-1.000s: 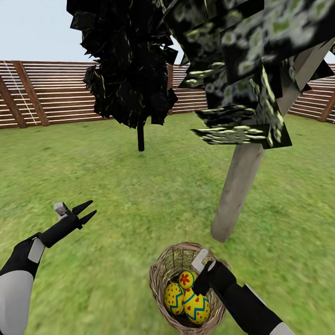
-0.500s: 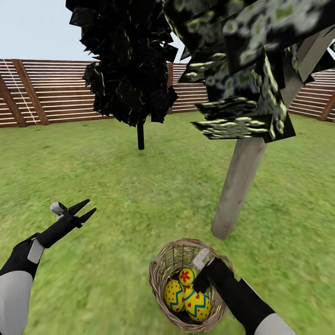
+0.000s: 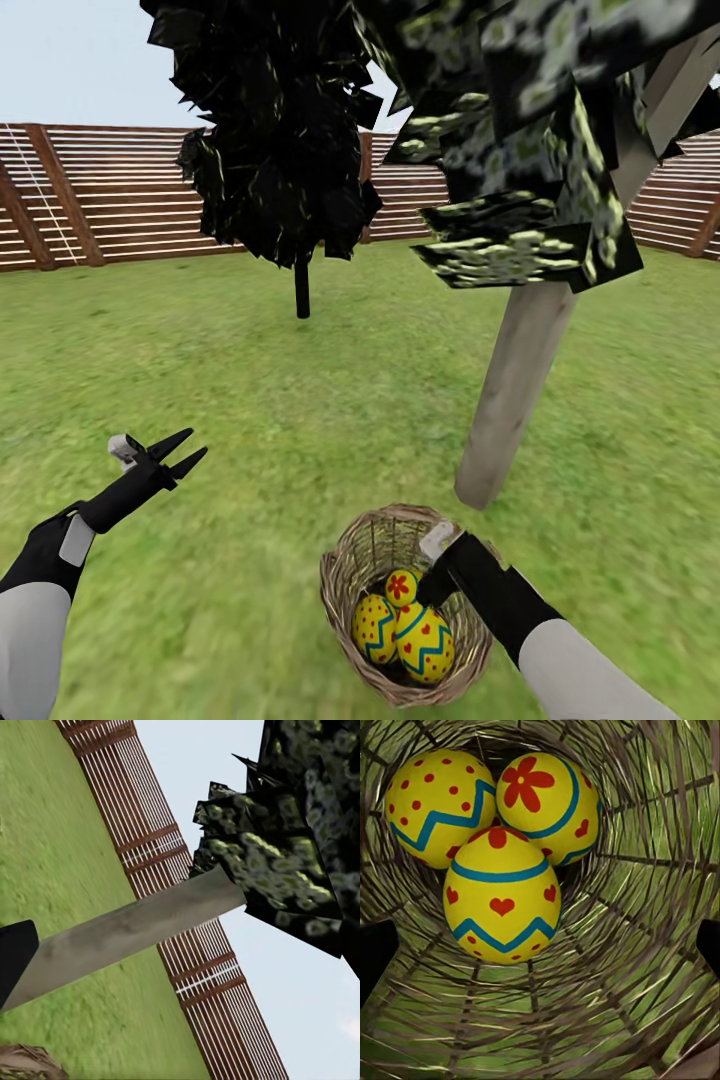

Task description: Take the three Easter eggs out of the wicker basket on the lawn in the garden, then place them on the lawn next to a single tree (choose any tree) so that all three eggs are next to the same tree and none are left in the basket.

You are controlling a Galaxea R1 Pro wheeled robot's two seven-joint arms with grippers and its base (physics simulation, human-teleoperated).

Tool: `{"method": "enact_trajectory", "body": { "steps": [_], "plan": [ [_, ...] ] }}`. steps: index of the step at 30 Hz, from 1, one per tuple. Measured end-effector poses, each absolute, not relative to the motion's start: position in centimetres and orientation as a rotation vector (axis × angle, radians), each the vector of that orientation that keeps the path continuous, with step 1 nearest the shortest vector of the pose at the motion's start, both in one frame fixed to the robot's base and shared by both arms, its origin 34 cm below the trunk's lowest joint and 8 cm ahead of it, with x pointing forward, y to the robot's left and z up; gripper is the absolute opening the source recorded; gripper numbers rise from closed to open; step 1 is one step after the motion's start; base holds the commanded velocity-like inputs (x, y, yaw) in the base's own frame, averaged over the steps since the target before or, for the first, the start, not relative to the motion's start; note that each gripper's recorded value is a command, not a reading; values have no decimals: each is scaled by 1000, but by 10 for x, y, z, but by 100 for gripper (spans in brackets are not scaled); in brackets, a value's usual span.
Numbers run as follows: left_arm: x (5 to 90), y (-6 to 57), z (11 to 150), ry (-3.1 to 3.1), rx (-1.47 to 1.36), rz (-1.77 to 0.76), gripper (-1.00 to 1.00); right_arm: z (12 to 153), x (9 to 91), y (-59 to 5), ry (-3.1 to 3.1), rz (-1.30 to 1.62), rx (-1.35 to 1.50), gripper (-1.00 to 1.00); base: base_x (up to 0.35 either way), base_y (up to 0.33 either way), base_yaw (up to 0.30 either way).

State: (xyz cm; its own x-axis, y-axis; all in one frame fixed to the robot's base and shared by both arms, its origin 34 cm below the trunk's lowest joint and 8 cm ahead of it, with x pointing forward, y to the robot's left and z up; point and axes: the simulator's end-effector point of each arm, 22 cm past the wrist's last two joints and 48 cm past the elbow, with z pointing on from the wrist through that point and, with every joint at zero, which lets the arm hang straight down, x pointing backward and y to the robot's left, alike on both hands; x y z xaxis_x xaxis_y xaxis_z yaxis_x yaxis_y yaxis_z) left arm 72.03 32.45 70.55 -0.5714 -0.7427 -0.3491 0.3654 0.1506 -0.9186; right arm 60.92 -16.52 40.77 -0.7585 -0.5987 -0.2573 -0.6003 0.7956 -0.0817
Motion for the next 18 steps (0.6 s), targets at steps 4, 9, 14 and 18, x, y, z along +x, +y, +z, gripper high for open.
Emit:
{"method": "enact_trajectory", "body": {
  "steps": [4,9,14,18],
  "plan": [
    [718,324,697,1541,-379,-1577,100,393,606,-168,2761,29,-882,100,0,0,0],
    [716,325,686,1542,-379,-1577,100,387,617,-167,2730,41,-881,100,0,0,0],
    [713,324,672,1542,-389,-1583,100,379,619,-163,2706,49,-889,100,0,0,0],
    [711,324,663,1543,-391,-1584,100,371,619,-162,2699,49,-890,100,0,0,0]
  ]
}}
